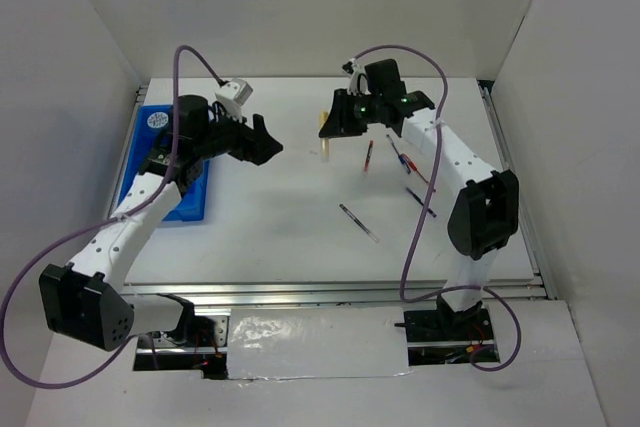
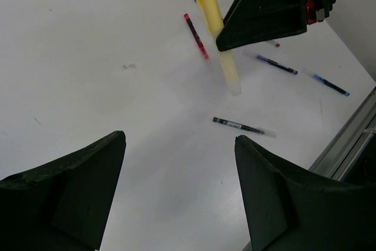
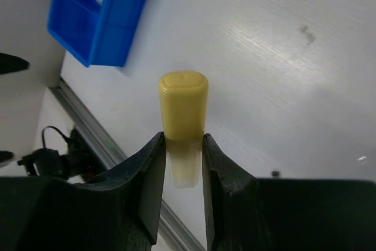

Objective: Sort the stationery into containers
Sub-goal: Pick up the stationery from the center of the board, then place the stationery in the storage box.

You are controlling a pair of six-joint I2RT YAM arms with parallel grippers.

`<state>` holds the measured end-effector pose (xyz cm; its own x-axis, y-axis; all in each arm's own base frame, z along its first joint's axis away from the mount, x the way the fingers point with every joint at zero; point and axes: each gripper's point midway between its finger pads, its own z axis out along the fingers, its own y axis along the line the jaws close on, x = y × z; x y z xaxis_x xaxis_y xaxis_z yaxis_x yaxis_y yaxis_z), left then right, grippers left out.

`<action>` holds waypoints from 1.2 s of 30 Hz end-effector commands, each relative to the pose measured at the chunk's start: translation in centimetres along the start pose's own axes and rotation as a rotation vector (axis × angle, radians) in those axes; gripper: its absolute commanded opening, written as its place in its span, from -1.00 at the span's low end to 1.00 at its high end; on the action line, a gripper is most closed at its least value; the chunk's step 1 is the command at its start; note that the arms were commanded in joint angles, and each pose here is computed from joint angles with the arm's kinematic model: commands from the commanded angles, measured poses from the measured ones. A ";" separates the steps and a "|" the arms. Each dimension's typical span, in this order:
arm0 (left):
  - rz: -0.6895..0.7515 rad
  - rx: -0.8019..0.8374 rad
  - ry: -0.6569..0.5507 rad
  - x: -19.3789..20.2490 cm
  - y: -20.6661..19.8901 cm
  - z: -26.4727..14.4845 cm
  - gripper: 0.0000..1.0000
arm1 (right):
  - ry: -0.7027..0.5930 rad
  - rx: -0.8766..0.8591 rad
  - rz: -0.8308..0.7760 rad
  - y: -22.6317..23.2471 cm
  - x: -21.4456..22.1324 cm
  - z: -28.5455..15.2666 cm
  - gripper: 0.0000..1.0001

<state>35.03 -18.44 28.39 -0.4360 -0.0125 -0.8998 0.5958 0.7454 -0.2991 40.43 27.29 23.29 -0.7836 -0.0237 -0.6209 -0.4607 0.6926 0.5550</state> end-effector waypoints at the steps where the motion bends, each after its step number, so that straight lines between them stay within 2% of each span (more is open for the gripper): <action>1: -0.019 -0.059 -0.023 -1.0 0.0 0.9 0.73 | -0.158 -0.106 0.066 5.5 -2.8 -1.4 -1.00; 5: -0.056 -0.001 0.011 -0.2 -1.8 2.2 0.72 | -0.243 -0.055 0.145 7.5 -3.1 -0.9 -1.00; 10: -0.050 0.035 0.056 1.0 -3.8 3.9 0.72 | -0.266 -0.029 0.189 9.1 -3.7 -0.6 -1.00; 16: -0.059 0.023 0.077 1.3 -3.7 4.9 0.66 | -0.238 -0.066 0.177 10.7 -2.6 -0.8 -1.00; 18: -0.066 0.022 0.075 1.3 -3.5 5.0 0.55 | -0.221 -0.073 0.174 10.8 -2.0 -0.7 -1.00; 21: -0.070 0.018 0.070 1.1 -2.9 5.0 0.28 | -0.205 -0.093 0.168 11.1 -1.5 -0.7 -1.00; 24: -0.071 0.020 0.060 0.7 -2.4 4.8 -0.13 | -0.194 -0.117 0.160 11.5 -1.3 -0.8 -1.00; 25: -0.067 0.026 0.058 0.6 -2.4 4.7 -0.42 | -0.193 -0.126 0.159 11.6 -1.3 -0.8 -0.99; 26: -0.065 0.033 0.061 0.7 -2.4 4.7 -0.57 | -0.193 -0.135 0.155 11.9 -1.3 -0.8 -0.92; 27: -0.060 0.039 0.064 0.6 -2.3 4.6 -0.69 | -0.184 -0.151 0.155 12.1 -1.2 -0.8 -0.75; 28: -0.060 0.040 0.072 0.8 -2.2 4.5 -0.94 | -0.182 -0.161 0.151 12.2 -1.2 -0.9 -0.67; 29: -0.048 0.040 0.074 0.8 -2.2 4.4 -1.00 | -0.184 -0.177 0.141 12.4 -1.4 -1.1 -0.58; 30: -0.046 0.036 0.082 0.9 -1.9 4.3 -1.00 | -0.178 -0.189 0.133 12.4 -1.4 -1.1 -0.40; 31: -0.047 0.029 0.091 1.1 -1.7 4.0 -1.00 | -0.174 -0.215 0.125 12.6 -1.6 -1.7 0.08; 34: -0.055 -0.007 0.095 1.2 0.2 2.4 -1.00 | -0.197 -0.227 0.088 11.8 -2.8 -3.5 0.46; 36: -0.037 -0.058 0.093 1.0 3.1 0.7 -1.00 | -0.217 -0.213 0.028 10.9 -3.7 -5.1 0.55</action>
<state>36.32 -20.08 24.19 -0.5806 0.0139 -0.8140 0.5356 0.7596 -0.3690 36.36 33.69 28.67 -0.8025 0.1602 -0.5747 -0.3964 0.5768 0.7143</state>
